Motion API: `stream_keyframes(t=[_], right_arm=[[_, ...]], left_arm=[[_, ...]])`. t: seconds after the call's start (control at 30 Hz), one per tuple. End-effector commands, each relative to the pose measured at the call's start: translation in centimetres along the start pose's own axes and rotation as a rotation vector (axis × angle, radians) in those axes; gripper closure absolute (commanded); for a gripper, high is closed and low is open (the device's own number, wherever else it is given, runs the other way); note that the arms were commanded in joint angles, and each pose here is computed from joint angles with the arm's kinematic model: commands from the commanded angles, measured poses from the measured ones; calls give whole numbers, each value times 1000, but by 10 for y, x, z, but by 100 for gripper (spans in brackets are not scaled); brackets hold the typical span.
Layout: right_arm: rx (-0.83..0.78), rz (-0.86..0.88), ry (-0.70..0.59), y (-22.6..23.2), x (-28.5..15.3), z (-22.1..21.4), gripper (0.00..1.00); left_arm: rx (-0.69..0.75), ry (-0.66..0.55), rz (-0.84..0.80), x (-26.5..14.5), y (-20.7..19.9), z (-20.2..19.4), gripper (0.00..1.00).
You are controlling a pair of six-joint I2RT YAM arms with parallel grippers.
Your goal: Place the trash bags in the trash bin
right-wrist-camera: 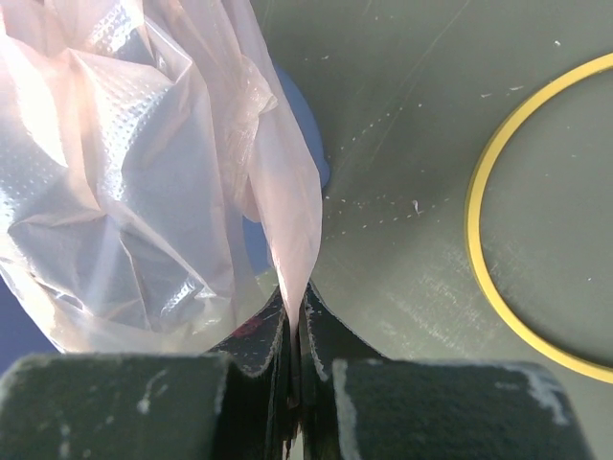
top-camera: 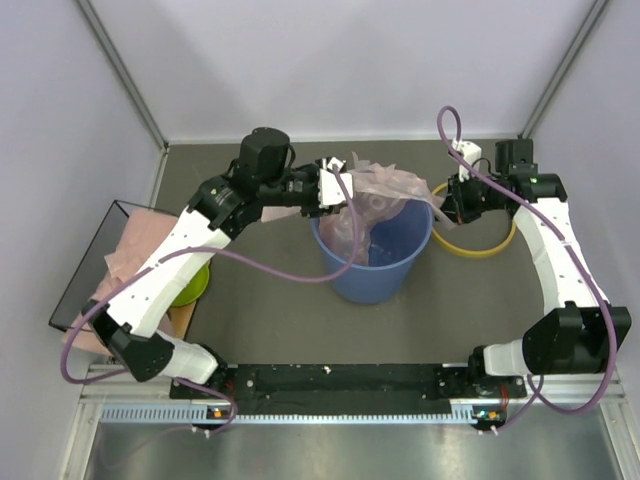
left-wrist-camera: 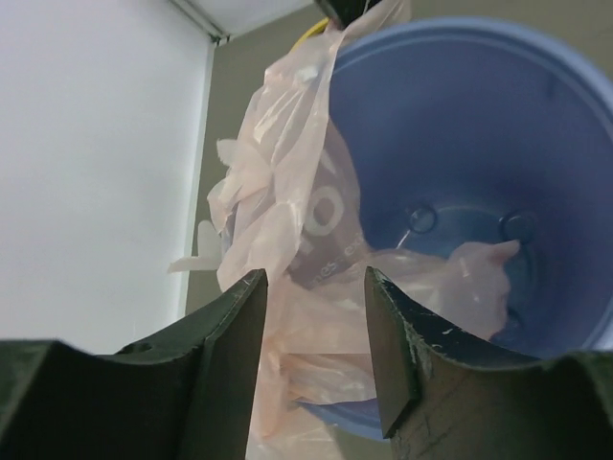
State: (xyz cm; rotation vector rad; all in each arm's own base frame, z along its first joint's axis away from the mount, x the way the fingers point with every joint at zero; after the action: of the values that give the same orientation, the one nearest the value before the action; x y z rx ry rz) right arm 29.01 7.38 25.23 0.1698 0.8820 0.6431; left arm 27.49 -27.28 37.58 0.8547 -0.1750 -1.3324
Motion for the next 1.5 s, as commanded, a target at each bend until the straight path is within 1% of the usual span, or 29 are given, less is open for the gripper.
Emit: stream_keyframes(t=[0.0, 0.13, 0.23, 0.33, 0.37, 0.43, 0.47, 0.5, 0.53, 0.57, 0.6, 0.63, 0.73, 0.8, 0.83, 0.9, 0.93, 0.97, 1.0, 1.07, 1.1, 1.17, 1.27, 1.47], right_arm=[[-29, 5, -40, 5, -12, 3, 100], [-28, 13, -37, 6, -11, 1, 100], [-28, 11, -37, 6, -11, 1, 100], [-32, 5, -37, 6, -12, 2, 100], [-34, 5, -37, 6, -12, 2, 100], [-33, 6, -36, 6, -13, 2, 100], [-34, 8, -38, 7, -13, 2, 100], [-34, 8, -40, 7, -14, 2, 100], [-36, 6, -42, 7, -15, 2, 100], [-37, 7, -43, 8, -15, 1, 100], [-37, 5, -44, 8, -16, 1, 100], [-39, 5, -45, 9, -16, 0, 100], [-43, 0, -46, 10, -18, -1, 100], [-46, -3, -49, 11, -20, -1, 100], [-44, -7, -45, 11, -21, -2, 100], [-56, -14, -45, 12, -24, -2, 100], [-59, -21, -40, 11, -25, -4, 100], [-66, -23, -32, 11, -26, -6, 100], [-67, -27, -26, 10, -25, -9, 100], [-74, -36, -15, 8, -25, -13, 100], [-72, -36, -5, 7, -23, -15, 100], [-69, -47, 3, 5, -22, -17, 100], [-50, -67, 9, -4, -24, -18, 100], [-32, -112, 38, -25, -23, -26, 100]], left_arm=[[-25, -14, 6, -4, -6, 8, 48], [-4, 0, 85, 5, 13, 7, 47], [27, 30, 95, 11, 21, 1, 46], [32, 61, 97, 15, 22, -7, 50], [30, 57, 108, 15, 24, -6, 53], [19, 34, 77, 17, 17, -4, 59], [20, 24, 73, 15, 14, 0, 65], [19, 16, 71, 16, 12, 1, 77], [15, 6, 74, 14, 12, 3, 84], [14, -6, 85, 10, 11, 8, 89], [8, -7, 86, 10, 10, 7, 97], [0, -5, 83, 9, 8, 7, 100], [-8, -8, 64, 5, 1, 9, 100], [-3, -59, 29, -3, -5, 22, 100], [-27, -60, -22, -6, -15, 23, 100], [-59, -125, -97, -14, -31, 38, 100], [-104, -139, -129, -17, -39, 41, 100], [-129, -158, -166, -24, -51, 46, 100], [-186, -164, -219, -21, -69, 42, 100], [-207, -186, -269, -25, -92, 47, 100], [-255, -169, -308, -21, -110, 39, 100], [-252, -194, -326, -24, -126, 46, 100], [-281, -163, -367, -21, -155, 37, 100], [-305, -147, -381, -24, -179, 26, 100]])
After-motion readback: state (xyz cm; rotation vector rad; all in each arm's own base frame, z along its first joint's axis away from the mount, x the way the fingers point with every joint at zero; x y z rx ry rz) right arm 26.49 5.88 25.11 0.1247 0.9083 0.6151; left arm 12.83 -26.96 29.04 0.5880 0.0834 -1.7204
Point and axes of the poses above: each gripper's point midway between its finger pads, its own x axis out along the fingers, its own y axis along the line the jaws close on, z = x × y, the point moved 4 cm from there along -x, back along the fingers, and after that the axes turned 9 degrees about x, right-handed, at the moved point
